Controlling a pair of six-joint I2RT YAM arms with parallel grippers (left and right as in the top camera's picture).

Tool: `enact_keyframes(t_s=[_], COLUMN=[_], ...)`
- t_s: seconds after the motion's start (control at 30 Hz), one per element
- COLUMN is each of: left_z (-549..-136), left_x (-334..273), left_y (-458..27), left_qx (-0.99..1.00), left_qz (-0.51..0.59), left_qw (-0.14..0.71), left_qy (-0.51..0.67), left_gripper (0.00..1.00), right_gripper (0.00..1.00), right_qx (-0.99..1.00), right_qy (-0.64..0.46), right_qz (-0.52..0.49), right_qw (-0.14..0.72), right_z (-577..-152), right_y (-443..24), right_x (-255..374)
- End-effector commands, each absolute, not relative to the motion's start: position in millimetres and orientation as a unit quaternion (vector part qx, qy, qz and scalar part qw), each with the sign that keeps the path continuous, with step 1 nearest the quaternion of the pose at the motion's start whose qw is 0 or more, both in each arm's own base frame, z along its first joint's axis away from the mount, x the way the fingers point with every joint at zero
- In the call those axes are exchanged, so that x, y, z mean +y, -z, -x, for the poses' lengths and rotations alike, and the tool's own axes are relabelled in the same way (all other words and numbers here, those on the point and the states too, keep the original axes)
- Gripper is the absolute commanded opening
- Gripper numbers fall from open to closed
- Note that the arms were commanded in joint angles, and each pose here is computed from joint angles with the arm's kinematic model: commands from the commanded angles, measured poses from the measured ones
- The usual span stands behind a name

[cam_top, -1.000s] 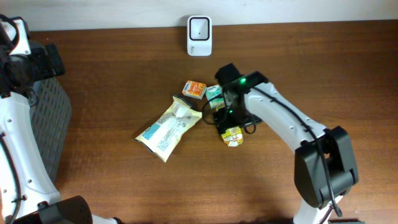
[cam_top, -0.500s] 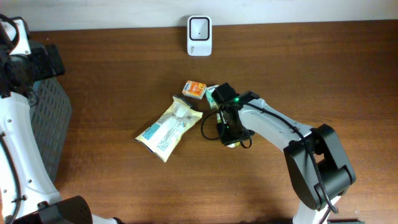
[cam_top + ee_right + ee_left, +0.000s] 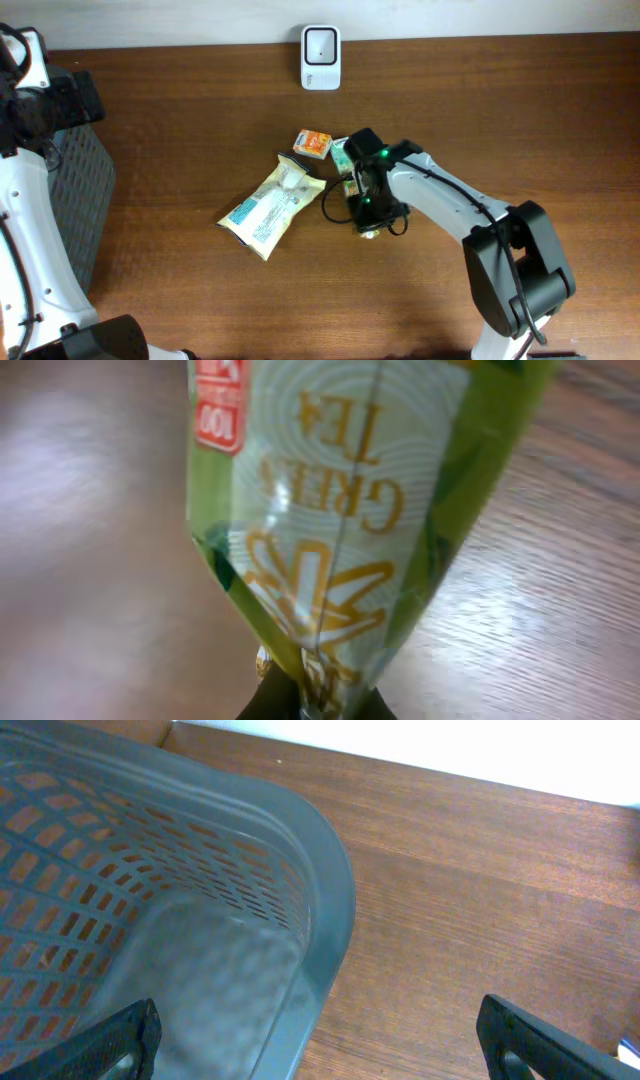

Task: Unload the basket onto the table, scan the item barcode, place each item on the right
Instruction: 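Lift the green tea carton upright with the right gripper, then carry the carton up to the white scanner and hold it there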

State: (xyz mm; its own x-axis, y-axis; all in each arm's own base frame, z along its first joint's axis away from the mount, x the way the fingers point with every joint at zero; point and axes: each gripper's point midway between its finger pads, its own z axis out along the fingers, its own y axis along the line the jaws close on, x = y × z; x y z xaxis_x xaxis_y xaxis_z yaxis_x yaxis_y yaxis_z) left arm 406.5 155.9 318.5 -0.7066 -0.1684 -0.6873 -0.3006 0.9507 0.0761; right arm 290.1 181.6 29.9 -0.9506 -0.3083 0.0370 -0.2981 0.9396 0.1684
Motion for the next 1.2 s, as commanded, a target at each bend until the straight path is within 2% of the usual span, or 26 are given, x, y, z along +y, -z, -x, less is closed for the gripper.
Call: enact_keyframes(t_s=[0.0, 0.07, 0.23, 0.37, 0.5, 0.63, 0.73, 0.8, 0.9, 0.97, 1.03, 1.17], left_z=[-403, -403, -403, -403, -403, -403, -403, -403, -403, -403, -403, -403], left_x=[157, 157, 157, 157, 157, 157, 157, 157, 157, 157, 157, 157], left_y=[-328, -328, -328, -328, -328, -328, -328, -328, -328, -328, -328, -328], left_qx=[0.915, 0.915, 0.915, 0.915, 0.915, 0.915, 0.915, 0.915, 0.915, 0.915, 0.915, 0.915], left_qz=[0.122, 0.122, 0.122, 0.122, 0.122, 0.122, 0.122, 0.122, 0.122, 0.122, 0.122, 0.122], left_qw=[0.371, 0.371, 0.371, 0.371, 0.371, 0.371, 0.371, 0.371, 0.371, 0.371, 0.371, 0.371], left_qy=[-0.1, -0.1, -0.1, -0.099, -0.1, -0.1, -0.1, -0.1, -0.1, -0.1, -0.1, -0.1], left_gripper=[0.99, 0.99, 0.99, 0.99, 0.99, 0.99, 0.99, 0.99, 0.99, 0.99, 0.99, 0.99], right_gripper=[0.04, 0.04, 0.04, 0.04, 0.04, 0.04, 0.04, 0.04, 0.04, 0.04, 0.04, 0.04], right_qx=[-0.931, -0.857, -0.76, -0.689, -0.682, -0.793, -0.9, -0.931, -0.95, -0.951, -0.94, -0.901], right_qy=[0.263, 0.398, 0.551, 0.629, 0.644, 0.537, 0.369, 0.283, 0.182, 0.099, 0.042, -0.09], right_qz=[-0.251, -0.312, -0.316, -0.326, -0.315, -0.256, -0.182, -0.157, -0.134, -0.127, -0.149, -0.171], right_qw=[-0.031, -0.102, -0.136, -0.152, -0.143, -0.133, -0.146, -0.167, -0.217, -0.262, -0.305, -0.387], right_z=[-296, -287, -276, -272, -272, -298, -330, -345, -372, -393, -412, -469], right_y=[-112, -182, -245, -281, -287, -244, -193, -181, -210, -246, -272, -278], right_x=[220, 233, 246, 252, 253, 245, 215, 198, 174, 157, 156, 165])
